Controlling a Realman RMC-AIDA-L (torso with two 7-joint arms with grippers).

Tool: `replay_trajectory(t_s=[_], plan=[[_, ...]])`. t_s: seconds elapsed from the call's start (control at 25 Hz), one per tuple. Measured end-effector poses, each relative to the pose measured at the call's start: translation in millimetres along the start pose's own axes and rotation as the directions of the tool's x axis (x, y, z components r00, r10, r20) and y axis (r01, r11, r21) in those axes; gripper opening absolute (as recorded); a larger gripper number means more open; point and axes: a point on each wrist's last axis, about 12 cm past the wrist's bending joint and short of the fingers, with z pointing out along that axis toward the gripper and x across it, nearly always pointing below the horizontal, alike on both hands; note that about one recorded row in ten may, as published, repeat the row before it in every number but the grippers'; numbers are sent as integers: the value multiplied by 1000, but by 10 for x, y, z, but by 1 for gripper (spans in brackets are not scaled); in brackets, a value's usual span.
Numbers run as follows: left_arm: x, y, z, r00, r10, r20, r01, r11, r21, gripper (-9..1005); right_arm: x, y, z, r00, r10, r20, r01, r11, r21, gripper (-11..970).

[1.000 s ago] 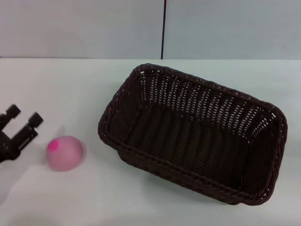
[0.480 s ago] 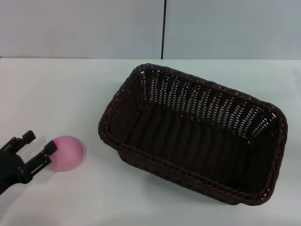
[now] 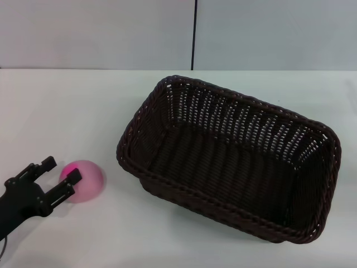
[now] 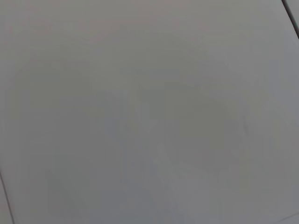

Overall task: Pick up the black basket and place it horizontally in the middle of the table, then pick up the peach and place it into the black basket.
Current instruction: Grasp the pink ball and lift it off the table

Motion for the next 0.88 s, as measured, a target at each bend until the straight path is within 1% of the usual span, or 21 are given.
replay_trajectory(t_s=[0.36, 0.6, 0.72, 0.88], plan=[[1, -1, 8, 1000, 7, 4, -7, 1000, -3, 697, 15, 1, 43, 1000, -7, -13, 7, 1000, 6, 375], [0, -2, 15, 1000, 9, 3, -9, 1000, -1, 453, 23, -5, 59, 1000, -9, -21, 9, 1000, 12, 375], [-1, -2, 17, 1000, 9, 3, -9, 1000, 0, 282, 33, 0, 57, 1000, -4, -22, 5, 1000, 12, 375], [-2, -1, 18, 1000, 10, 3, -10, 1000, 0, 209, 47, 9, 57, 1000, 1, -24, -1, 1000, 11, 375]])
